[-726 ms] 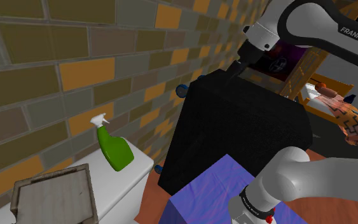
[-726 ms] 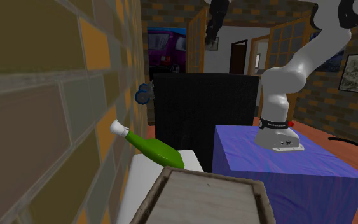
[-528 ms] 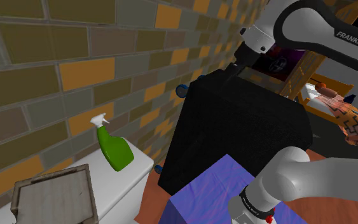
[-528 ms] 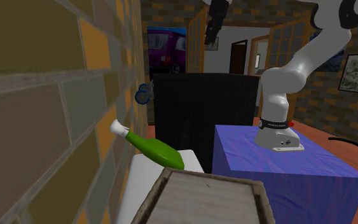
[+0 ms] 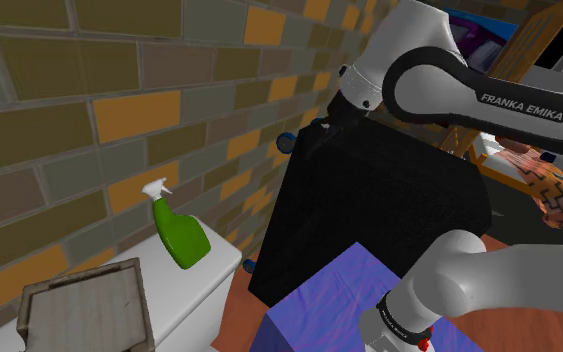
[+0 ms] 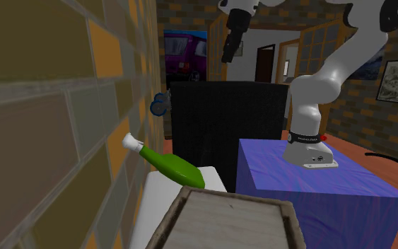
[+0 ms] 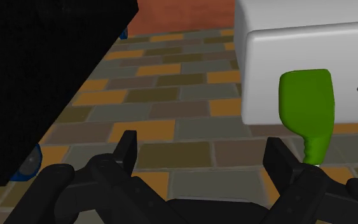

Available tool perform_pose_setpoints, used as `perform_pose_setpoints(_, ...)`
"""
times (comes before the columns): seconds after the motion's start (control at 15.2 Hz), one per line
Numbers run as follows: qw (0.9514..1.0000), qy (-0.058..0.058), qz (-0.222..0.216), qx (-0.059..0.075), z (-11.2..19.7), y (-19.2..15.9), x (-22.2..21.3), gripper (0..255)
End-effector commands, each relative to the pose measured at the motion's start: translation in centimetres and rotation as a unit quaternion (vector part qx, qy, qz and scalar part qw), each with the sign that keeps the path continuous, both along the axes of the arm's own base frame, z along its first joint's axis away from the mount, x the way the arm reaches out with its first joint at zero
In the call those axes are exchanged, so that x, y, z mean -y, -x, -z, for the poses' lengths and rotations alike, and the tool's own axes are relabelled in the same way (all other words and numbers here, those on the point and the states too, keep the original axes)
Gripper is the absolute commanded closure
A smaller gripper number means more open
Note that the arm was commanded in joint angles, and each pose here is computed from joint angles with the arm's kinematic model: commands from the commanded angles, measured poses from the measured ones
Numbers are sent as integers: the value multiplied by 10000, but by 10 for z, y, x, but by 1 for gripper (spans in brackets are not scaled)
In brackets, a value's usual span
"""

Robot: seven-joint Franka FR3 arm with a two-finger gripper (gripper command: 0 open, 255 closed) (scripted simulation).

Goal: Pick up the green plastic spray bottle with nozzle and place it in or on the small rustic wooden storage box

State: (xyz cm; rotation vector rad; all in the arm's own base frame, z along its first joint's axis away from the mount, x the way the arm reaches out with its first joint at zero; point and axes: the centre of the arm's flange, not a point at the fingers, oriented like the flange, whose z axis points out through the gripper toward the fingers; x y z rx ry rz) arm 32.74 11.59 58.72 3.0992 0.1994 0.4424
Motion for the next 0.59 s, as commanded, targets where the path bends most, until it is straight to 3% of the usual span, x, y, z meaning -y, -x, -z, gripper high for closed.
perform_pose_setpoints(0.0,9999,3,76,65,12,-8,-20,0)
perform_pose_setpoints(0.53,9990,48,352,286,70,-40,-105,0)
